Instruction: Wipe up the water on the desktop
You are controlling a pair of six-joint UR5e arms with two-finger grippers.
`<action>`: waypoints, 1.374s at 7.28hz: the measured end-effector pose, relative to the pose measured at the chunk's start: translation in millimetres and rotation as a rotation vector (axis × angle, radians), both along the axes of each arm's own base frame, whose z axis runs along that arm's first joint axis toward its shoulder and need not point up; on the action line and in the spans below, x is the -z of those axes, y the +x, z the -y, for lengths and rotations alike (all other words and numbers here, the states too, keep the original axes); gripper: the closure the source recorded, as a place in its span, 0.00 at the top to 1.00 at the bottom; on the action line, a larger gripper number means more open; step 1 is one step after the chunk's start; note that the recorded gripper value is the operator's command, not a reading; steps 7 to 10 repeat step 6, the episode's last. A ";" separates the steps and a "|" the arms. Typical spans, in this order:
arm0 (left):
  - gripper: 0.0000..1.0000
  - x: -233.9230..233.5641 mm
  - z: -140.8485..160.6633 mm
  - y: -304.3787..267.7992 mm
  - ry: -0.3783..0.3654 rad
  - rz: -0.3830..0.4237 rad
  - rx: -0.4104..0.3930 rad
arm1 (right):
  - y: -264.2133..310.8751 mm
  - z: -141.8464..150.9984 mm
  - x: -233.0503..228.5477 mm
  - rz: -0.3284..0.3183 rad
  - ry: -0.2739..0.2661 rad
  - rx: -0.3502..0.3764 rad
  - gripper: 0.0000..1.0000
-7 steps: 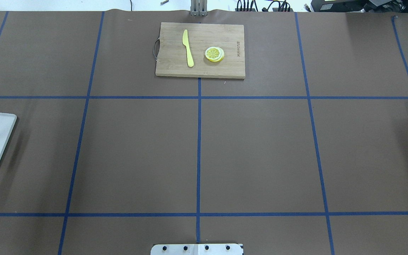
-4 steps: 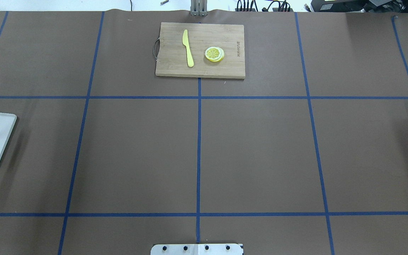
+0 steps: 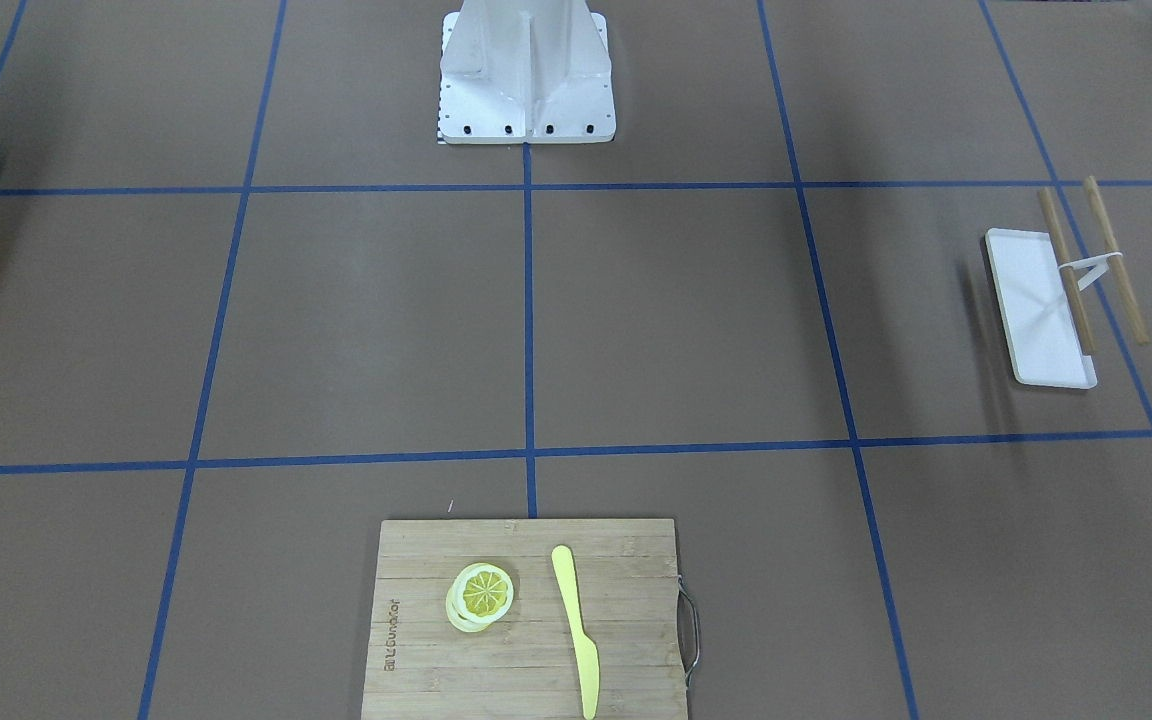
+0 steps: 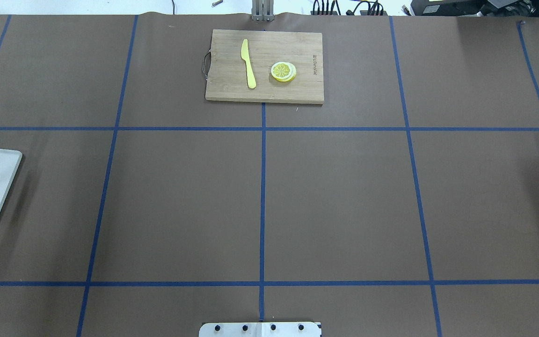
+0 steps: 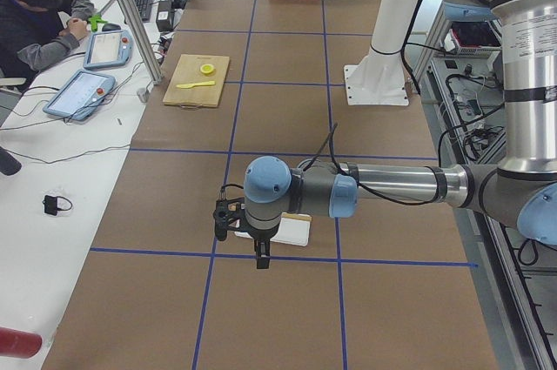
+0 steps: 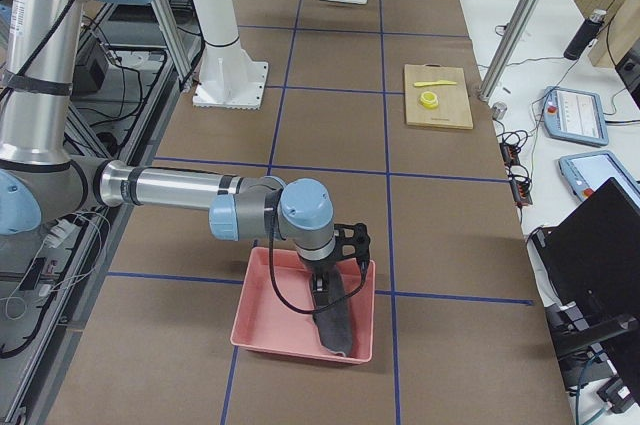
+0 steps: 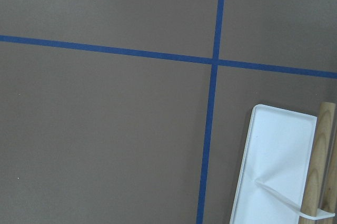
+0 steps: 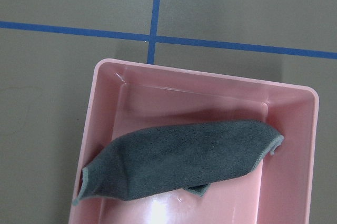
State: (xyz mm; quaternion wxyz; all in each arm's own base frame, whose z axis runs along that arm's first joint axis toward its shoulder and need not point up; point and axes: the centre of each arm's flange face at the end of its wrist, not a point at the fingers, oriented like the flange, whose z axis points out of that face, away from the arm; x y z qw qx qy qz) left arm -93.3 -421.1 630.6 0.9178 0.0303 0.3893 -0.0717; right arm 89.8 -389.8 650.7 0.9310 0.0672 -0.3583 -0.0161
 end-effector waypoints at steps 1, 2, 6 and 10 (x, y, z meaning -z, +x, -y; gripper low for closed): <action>0.99 -0.3 0.0 0.0 -0.001 0.000 0.000 | 0.0 0.5 0.4 0.000 0.001 0.000 1.00; 0.99 -0.5 0.0 0.0 -0.001 0.000 0.000 | 0.1 1.0 1.0 0.000 0.003 0.000 1.00; 0.99 -1.6 -0.4 0.0 -0.004 0.000 0.000 | 0.2 1.8 1.8 -0.001 0.005 0.000 1.00; 0.99 -1.6 -0.4 0.0 -0.004 0.000 0.000 | 0.2 1.8 1.8 -0.001 0.005 0.000 1.00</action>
